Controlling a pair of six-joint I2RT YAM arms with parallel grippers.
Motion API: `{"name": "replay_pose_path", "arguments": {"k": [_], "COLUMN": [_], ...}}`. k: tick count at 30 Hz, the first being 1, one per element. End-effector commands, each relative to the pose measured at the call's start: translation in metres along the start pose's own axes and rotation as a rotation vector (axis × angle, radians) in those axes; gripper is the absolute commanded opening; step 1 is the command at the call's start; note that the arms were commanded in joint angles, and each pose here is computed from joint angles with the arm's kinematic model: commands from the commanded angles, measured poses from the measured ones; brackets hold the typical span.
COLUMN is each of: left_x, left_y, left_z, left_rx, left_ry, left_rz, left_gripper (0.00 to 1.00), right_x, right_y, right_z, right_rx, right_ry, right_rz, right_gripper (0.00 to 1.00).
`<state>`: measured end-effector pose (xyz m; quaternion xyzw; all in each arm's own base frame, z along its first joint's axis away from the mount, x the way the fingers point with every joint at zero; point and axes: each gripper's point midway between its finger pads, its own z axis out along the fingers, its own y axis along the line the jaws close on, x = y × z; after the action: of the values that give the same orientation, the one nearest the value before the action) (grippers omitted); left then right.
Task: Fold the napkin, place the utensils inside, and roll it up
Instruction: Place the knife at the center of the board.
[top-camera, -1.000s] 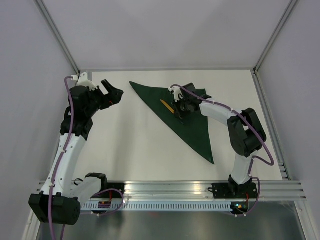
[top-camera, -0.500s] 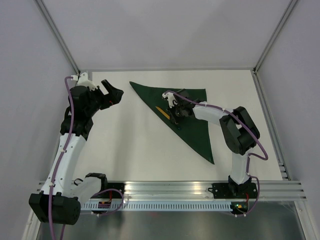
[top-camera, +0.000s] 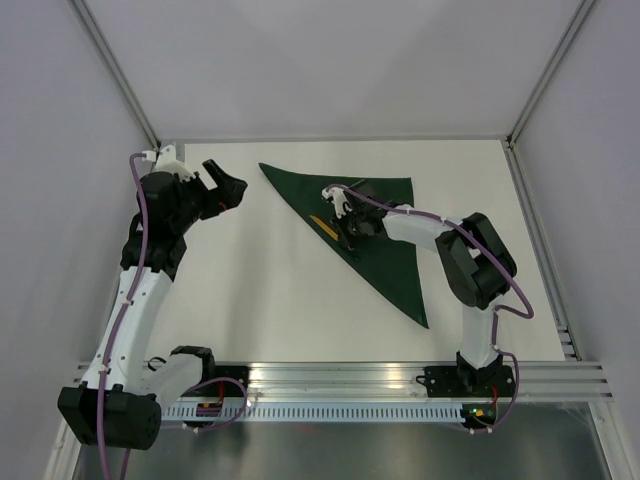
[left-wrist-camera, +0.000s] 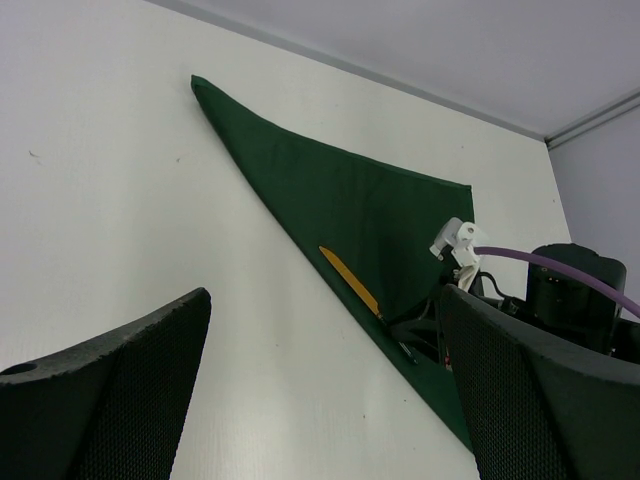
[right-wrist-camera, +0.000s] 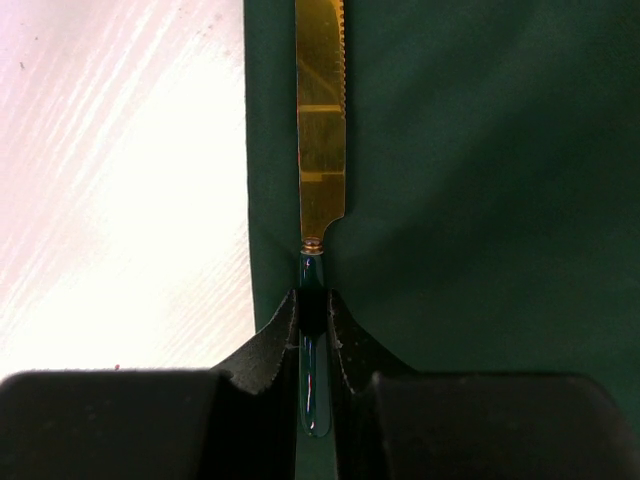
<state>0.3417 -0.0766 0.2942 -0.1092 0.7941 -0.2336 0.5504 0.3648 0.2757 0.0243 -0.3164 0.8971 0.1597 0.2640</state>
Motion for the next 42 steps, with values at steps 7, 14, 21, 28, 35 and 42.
{"name": "replay_pose_path", "arguments": {"k": [7, 14, 21, 28, 35, 42], "left_x": [0.0, 0.0033, 0.0035, 0.0044, 0.0063, 0.007], "left_y": [0.001, 0.0021, 0.0024, 0.003, 0.0039, 0.0042], "left_z": [0.0012, 0.0017, 0.0015, 0.0018, 0.0017, 0.0025], "left_rx": [-0.001, -0.003, -0.004, -0.005, -0.007, -0.007], "left_ry": [-0.012, -0.006, -0.007, -0.005, -0.001, 0.002], "left_rz": [-0.021, -0.025, -0.025, -0.025, -0.026, -0.025], "left_gripper": [1.0, 1.0, 1.0, 1.0, 1.0, 1.0], "right_x": [-0.0083, -0.0089, -0.0112, -0.0119, -0.0124, -0.0147], "right_y": [0.0101, 0.0062, 0.0047, 0.0063, 0.0074, 0.0076], "right_z": [0.0081, 0.0096, 0.0099, 0.011, 0.0122, 0.0119], "right_rx": [0.008, 0.033, 0.043, 0.034, 0.026, 0.026], "right_ry": [-0.021, -0.024, -0.033, -0.033, -0.028, -0.032], "right_rz": [-0.023, -0.018, -0.008, -0.005, -0.006, -0.002], "right_gripper": [0.0, 0.0, 0.01, 0.0, 0.01, 0.0]}}
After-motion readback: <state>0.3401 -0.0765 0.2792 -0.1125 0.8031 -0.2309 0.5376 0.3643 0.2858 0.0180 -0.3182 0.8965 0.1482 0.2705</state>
